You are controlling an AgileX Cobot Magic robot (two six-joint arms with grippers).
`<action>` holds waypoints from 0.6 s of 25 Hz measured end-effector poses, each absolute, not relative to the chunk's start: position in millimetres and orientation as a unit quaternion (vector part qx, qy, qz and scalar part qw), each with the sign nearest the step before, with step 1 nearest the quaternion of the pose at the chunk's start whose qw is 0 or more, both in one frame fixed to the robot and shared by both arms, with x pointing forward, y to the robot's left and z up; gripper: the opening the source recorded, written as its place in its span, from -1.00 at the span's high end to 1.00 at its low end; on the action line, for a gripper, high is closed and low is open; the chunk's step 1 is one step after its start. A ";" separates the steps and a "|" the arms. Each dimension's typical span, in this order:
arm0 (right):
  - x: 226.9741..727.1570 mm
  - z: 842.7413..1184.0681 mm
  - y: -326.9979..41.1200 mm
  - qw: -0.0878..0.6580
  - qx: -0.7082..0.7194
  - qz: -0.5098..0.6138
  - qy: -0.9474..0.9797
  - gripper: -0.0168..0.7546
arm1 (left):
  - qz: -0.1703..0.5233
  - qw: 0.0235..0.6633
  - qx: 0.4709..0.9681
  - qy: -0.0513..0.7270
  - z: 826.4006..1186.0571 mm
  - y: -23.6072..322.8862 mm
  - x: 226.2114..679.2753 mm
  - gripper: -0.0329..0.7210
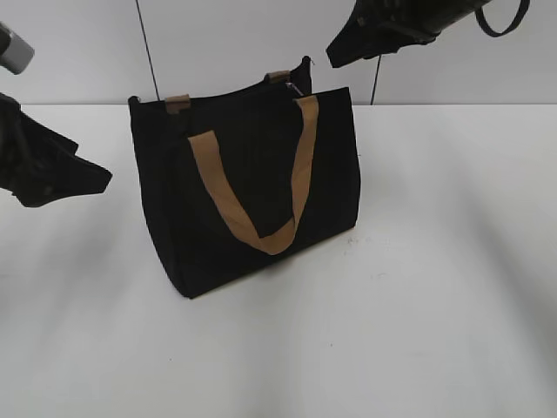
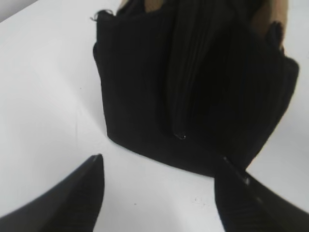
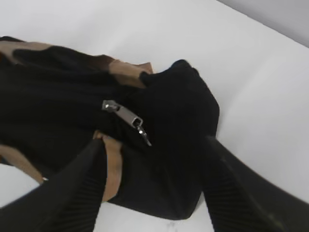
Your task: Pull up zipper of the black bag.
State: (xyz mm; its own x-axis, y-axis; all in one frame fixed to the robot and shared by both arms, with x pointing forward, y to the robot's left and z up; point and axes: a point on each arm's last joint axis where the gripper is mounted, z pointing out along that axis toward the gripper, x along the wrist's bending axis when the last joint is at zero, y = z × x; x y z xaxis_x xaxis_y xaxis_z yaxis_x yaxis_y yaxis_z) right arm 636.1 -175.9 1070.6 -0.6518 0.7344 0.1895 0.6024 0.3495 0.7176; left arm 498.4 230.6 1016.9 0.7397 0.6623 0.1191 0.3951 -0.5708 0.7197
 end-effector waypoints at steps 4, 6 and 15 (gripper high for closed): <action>620.5 1084.7 -175.3 0.083 0.333 0.389 0.855 -0.28 | 0.176 0.370 0.853 0.323 1019.8 227.6 498.2 -0.60; 613.3 1088.8 -175.3 0.082 0.288 0.381 0.875 -0.28 | 0.169 0.380 0.849 0.325 1022.1 225.9 498.3 -0.60; 597.2 1082.5 -200.8 0.075 0.264 0.206 0.939 -0.28 | 0.170 0.294 0.861 0.377 1049.8 239.1 509.2 -0.34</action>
